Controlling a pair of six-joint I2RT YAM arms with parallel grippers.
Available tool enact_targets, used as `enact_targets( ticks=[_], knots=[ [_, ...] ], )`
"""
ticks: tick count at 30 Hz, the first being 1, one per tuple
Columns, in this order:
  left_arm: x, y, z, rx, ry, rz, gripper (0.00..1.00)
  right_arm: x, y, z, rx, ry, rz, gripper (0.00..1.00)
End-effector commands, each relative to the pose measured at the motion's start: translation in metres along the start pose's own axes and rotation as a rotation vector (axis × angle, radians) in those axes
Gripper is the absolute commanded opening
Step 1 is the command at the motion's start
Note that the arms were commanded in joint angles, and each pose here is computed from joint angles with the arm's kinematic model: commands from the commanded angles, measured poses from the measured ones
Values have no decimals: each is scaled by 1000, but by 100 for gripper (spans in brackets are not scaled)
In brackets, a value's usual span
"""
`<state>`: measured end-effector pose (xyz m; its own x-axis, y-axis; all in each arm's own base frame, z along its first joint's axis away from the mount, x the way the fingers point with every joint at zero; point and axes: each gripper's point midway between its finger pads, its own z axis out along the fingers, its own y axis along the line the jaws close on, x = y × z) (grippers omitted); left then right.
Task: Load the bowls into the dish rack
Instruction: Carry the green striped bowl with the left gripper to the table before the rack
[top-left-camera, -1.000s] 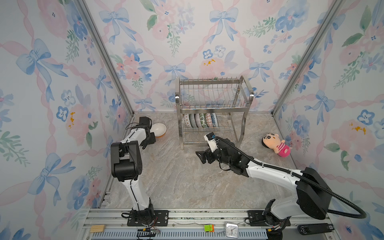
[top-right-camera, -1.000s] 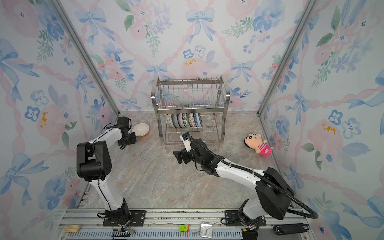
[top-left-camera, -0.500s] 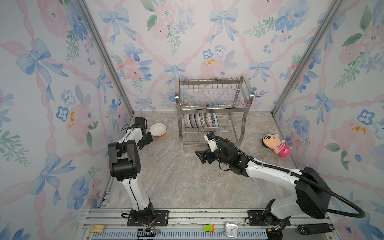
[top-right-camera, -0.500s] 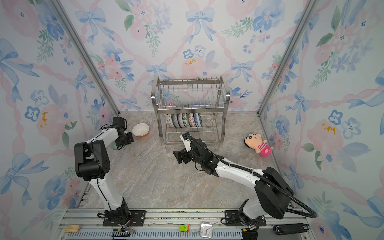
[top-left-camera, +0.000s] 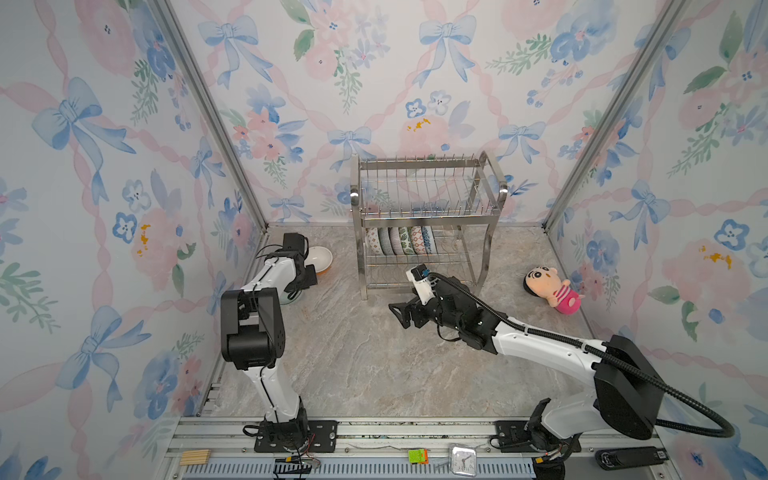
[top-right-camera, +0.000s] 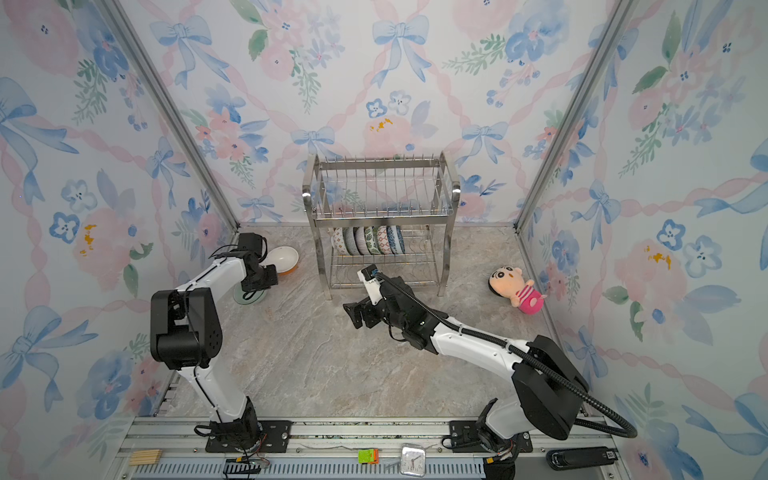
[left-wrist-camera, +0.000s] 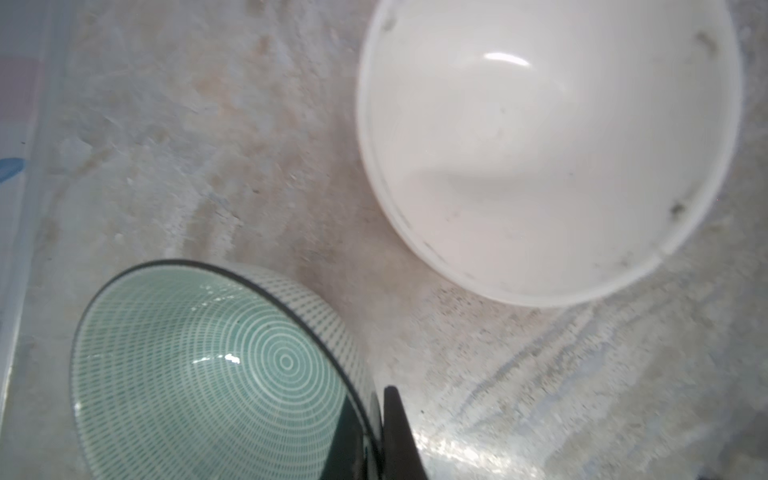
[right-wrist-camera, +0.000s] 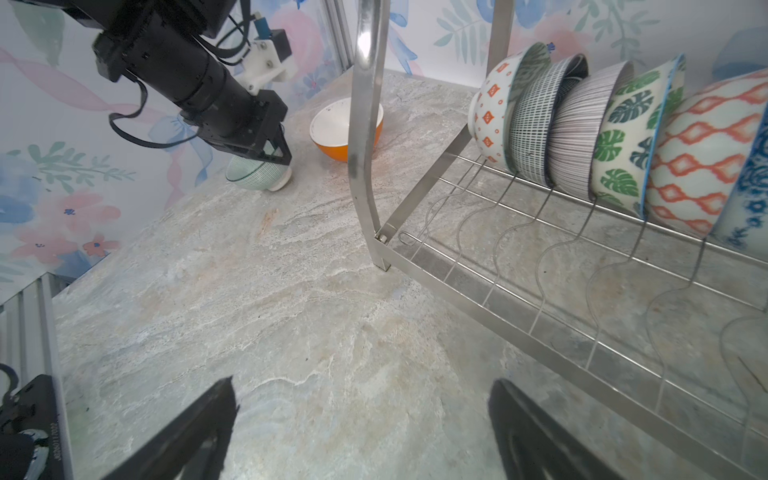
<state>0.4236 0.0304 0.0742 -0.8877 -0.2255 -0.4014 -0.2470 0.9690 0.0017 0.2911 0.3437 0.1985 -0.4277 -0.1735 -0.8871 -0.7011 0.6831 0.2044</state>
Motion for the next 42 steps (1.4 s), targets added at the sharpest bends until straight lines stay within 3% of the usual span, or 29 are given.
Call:
enact_targets(
  ticks=[1,12,18,22,32,42],
  knots=[
    [9,-14,-26,37,-16,3,0,-18,16,-15,-49,-64,-40,97],
    [66,-83,-60,145,26,133,0,-14,-2,-25,36,-54,-44,97],
    [108,-113,-70,124,29,233,0,-13,-18,-33,62,-65,19,97],
    [131,-148,-77,184,50,292,0,-9,-29,-38,78,-61,38,97],
    [153,-236,-84,266,62,426,0,-9,-52,-66,131,-91,71,97],
    [176,-275,-76,281,95,490,1,0,-78,-88,172,-111,139,97]
  ],
)
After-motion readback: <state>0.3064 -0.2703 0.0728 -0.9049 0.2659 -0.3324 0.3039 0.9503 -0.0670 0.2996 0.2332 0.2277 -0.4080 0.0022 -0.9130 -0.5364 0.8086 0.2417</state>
